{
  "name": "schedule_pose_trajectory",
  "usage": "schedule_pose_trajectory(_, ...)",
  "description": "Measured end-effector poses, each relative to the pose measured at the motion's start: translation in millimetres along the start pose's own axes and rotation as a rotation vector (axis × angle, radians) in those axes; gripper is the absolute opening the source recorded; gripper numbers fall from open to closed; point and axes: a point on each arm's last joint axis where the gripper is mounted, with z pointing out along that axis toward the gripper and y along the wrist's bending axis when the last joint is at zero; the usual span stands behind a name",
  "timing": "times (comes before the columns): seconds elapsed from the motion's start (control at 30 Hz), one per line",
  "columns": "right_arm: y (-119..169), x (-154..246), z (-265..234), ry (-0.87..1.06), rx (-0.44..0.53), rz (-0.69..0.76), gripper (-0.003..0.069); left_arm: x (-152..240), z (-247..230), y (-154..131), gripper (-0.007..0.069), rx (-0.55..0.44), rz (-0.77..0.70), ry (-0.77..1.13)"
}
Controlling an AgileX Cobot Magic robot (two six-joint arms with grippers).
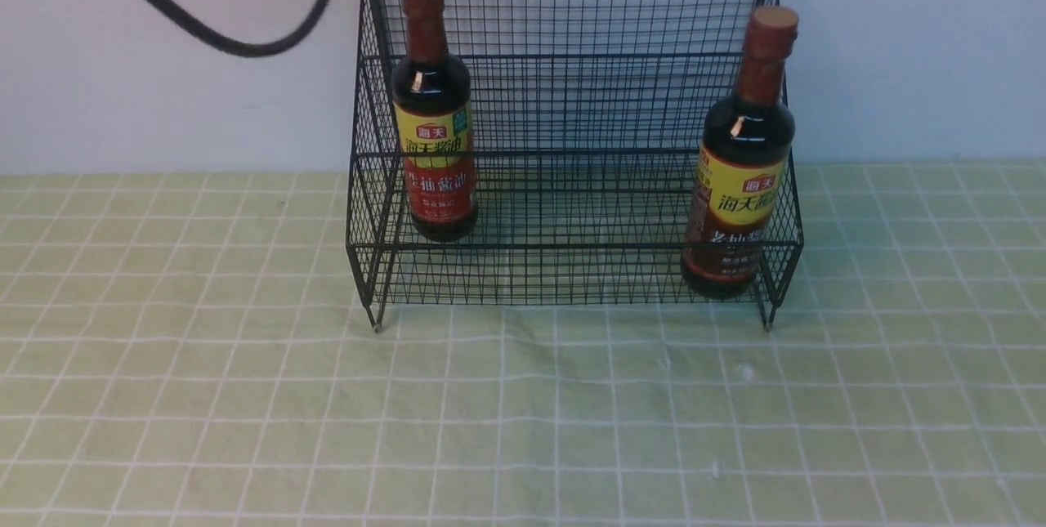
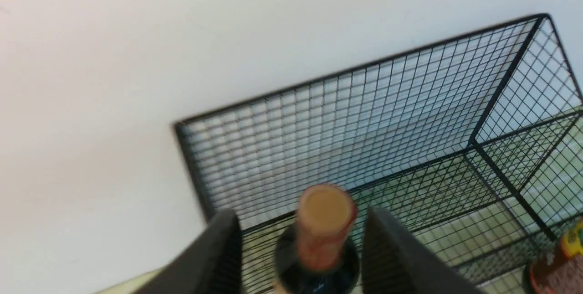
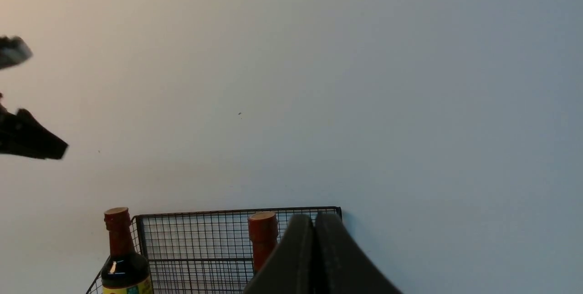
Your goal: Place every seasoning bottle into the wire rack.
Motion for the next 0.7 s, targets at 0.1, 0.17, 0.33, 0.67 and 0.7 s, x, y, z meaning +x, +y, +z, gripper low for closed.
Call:
schedule_pose_trajectory(0.1, 0.0, 0.0, 0.0, 0.0, 0.0, -0.002, -0.0012, -5.3, -40.6, -1.2, 0.0183, -0.017, 0.034, -0.003)
schedule_pose_trajectory(0.17, 0.0, 0.0, 0.0, 0.0, 0.0, -0.004, -0.0012, -5.4, -66.3, -2.5, 0.0109, -0.026, 0.047, 0.01)
schedule_pose_trajectory(0.33, -0.1, 0.0, 0.0, 0.0, 0.001, -0.006, -0.0012, 12.3, -128.4, -8.8, -0.0003, -0.027, 0.047, 0.033)
schedule_pose_trajectory(0.67, -0.1, 0.1, 0.0, 0.001, 0.001, -0.007, -0.0012, 117.4, -195.1, -21.2, -0.0007, -0.041, -0.013, -0.084)
schedule_pose_trajectory(0.7, -0.1, 0.1, 0.0, 0.001, 0.001, -0.007, -0.0012, 137.6, -200.7, -23.3, -0.0007, -0.04, -0.032, -0.114)
